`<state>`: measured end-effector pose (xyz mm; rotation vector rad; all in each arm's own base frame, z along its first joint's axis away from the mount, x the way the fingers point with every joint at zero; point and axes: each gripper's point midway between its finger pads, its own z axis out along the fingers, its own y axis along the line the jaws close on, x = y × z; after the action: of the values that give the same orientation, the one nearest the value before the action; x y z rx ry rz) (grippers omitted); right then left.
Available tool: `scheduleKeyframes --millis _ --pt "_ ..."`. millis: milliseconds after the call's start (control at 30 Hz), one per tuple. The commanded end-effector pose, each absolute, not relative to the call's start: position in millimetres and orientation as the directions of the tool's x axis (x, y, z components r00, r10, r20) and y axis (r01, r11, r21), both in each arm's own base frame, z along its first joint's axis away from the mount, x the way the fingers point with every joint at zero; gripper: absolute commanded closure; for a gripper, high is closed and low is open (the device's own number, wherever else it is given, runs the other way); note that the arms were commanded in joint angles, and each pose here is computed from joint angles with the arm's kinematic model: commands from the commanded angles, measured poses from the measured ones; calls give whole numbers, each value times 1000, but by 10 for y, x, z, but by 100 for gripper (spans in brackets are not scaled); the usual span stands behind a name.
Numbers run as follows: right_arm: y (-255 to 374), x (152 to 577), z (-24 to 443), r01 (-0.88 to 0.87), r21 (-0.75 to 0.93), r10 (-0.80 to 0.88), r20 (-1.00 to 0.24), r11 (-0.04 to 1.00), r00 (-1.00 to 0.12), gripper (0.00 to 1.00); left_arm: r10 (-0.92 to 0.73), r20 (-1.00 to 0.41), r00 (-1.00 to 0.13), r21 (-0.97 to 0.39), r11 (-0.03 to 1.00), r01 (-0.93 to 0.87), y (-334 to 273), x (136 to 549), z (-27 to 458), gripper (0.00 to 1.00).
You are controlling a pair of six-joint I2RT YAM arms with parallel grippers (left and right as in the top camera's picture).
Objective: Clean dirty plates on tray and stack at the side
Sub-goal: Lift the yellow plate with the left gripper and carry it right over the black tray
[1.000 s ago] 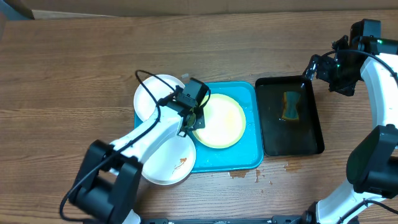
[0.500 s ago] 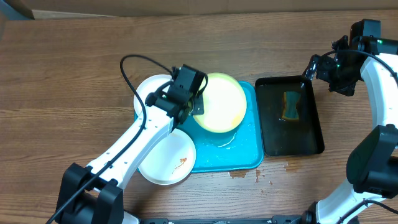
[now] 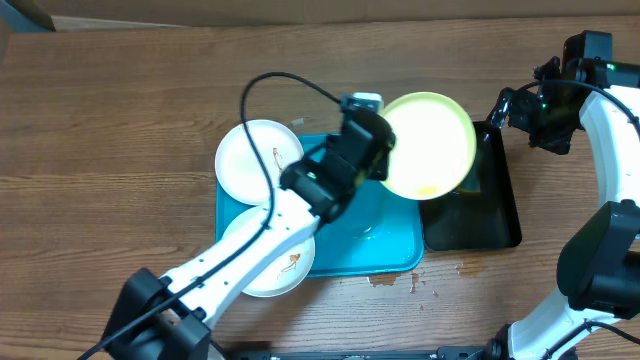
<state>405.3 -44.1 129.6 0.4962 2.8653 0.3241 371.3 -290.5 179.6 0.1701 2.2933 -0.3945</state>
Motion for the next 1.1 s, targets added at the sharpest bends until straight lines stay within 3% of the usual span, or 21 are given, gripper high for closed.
scheduleKeyframes --millis 0,467,1067 --pt "-440 4081 1458 296 260 354 -216 919 -910 0 81 -796 -599 -103 958 266 -3031 3766 1824 96" --pt "-440 4081 1458 296 260 354 -216 919 -910 0 383 -878 -285 253 879 404 -3563 3612 2123 96" --pt "-440 4081 1458 296 260 354 -216 919 -910 0 665 -745 53 618 658 430 -4048 3128 2500 96"
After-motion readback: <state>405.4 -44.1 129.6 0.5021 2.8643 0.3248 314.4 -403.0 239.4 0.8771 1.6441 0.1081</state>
